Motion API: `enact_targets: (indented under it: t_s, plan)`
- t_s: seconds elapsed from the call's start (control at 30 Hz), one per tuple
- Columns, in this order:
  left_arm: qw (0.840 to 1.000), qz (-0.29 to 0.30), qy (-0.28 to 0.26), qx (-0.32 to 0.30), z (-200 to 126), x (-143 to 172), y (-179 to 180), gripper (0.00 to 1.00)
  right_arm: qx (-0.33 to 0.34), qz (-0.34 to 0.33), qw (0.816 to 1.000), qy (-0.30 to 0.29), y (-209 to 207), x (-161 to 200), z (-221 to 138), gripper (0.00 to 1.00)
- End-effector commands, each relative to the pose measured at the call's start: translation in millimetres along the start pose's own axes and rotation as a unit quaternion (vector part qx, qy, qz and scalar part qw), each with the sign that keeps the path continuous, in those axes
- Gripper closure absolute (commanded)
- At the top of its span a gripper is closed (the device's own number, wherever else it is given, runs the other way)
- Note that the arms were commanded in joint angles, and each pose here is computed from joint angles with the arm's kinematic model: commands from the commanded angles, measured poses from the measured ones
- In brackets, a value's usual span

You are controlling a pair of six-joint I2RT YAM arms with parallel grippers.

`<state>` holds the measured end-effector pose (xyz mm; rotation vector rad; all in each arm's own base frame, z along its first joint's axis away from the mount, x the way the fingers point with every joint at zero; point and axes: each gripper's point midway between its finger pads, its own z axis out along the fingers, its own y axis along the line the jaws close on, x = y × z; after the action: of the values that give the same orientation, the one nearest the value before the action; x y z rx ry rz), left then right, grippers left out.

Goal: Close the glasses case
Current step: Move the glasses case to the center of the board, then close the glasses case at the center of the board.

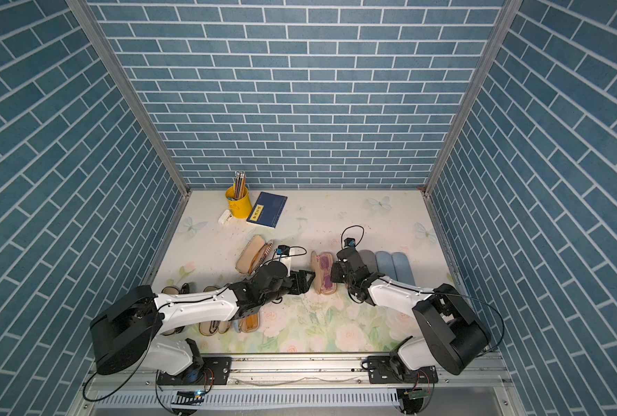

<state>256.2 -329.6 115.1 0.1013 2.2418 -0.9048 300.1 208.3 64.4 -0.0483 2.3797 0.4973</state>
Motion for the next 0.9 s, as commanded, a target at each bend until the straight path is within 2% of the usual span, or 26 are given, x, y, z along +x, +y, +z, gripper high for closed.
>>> enact_targets:
  t_s: [0.0, 0.2, 0.53, 0.63, 0.87]
  plan:
    - [1.000, -0.002, -0.003, 0.004, 5, -3, -7, 0.30, -0.013, -0.014, 1.000, -0.006, 4, -5, -7, 0.79]
    - [1.000, -0.015, -0.016, -0.008, 4, -8, -3, 0.34, -0.027, -0.022, 0.999, -0.004, 7, -5, -12, 0.79]
    - [1.000, -0.015, -0.013, 0.018, 9, -11, -17, 0.42, -0.032, -0.032, 0.999, 0.019, 4, 10, -11, 0.81]
    - [1.000, -0.013, -0.006, 0.021, 14, -8, -18, 0.52, -0.037, -0.031, 0.998, 0.029, 4, 17, -6, 0.82]
    - [1.000, -0.011, 0.005, 0.020, 23, -5, -20, 0.59, -0.039, -0.028, 0.998, 0.038, 2, 26, -2, 0.83]
